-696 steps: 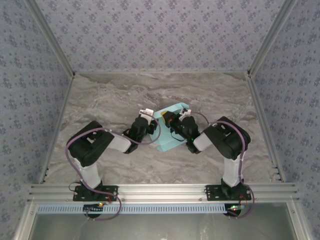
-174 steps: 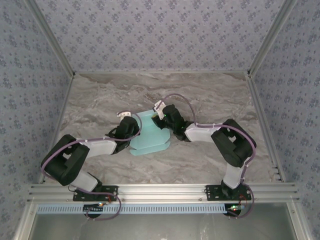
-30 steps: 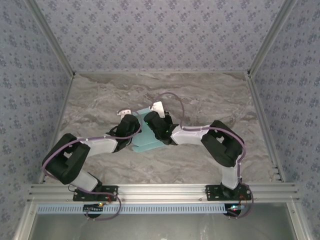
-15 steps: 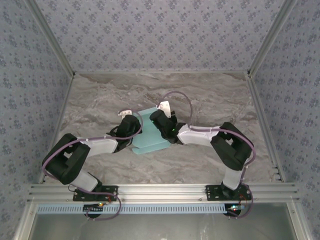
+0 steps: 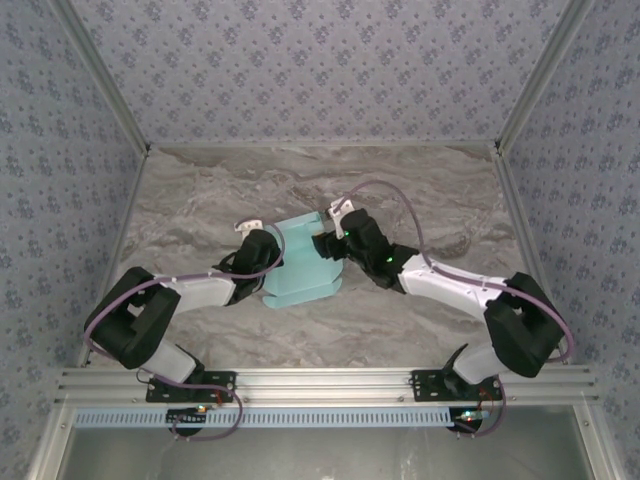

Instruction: Fold the paper box

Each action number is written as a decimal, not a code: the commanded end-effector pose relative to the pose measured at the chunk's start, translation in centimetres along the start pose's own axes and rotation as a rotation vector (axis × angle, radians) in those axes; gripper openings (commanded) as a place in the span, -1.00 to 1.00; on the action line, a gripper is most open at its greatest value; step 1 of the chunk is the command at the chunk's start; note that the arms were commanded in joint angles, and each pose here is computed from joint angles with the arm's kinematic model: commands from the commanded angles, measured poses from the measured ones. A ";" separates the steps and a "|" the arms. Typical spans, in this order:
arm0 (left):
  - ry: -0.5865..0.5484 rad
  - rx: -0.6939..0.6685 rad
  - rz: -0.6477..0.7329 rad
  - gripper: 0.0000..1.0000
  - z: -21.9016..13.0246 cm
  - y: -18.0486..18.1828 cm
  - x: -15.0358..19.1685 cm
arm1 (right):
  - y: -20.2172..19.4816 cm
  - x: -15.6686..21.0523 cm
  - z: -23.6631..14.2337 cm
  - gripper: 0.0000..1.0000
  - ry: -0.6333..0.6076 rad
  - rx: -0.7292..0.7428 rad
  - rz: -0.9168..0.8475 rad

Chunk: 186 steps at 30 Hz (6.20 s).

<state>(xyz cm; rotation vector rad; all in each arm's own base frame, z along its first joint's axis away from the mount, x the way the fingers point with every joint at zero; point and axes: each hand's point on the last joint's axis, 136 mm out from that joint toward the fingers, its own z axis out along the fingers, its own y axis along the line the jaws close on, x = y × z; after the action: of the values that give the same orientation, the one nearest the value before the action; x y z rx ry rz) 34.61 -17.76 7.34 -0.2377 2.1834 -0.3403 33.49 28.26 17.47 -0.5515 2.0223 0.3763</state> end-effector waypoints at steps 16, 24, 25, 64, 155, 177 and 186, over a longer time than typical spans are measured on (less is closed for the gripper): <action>-0.004 0.006 -0.024 -1.00 0.3 -0.5 -0.4 | 0.5 0.4 5.1 0.16 -0.016 -0.140 -0.103; 0.000 0.006 -0.028 -1.00 0.4 -0.5 -0.3 | -1.9 -1.0 7.3 -0.22 -0.111 0.213 -0.142; 0.002 0.007 -0.028 -1.00 0.5 -0.6 -0.3 | -2.3 -1.1 7.4 -0.28 -0.122 0.263 -0.115; 0.007 0.001 -0.026 -1.00 0.8 -0.7 -0.1 | -4.3 3.2 4.0 -0.13 0.031 0.629 0.264; -0.024 0.181 0.220 -1.00 -3.8 -3.3 -5.0 | 3.3 0.9 -2.3 0.64 0.085 -0.488 -0.038; 0.488 0.217 0.928 -1.00 -5.0 -5.2 -2.9 | -15.5 1.9 -8.9 0.83 -0.074 0.226 0.495; 0.867 0.073 1.369 -0.81 -3.5 -3.0 1.8 | -15.3 4.0 -7.2 0.85 0.001 0.176 0.542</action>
<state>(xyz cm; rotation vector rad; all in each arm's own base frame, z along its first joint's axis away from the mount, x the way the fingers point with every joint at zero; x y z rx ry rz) 32.73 -23.24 9.48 1.3837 2.4994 0.1263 34.59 10.62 17.07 0.0936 2.1570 0.4629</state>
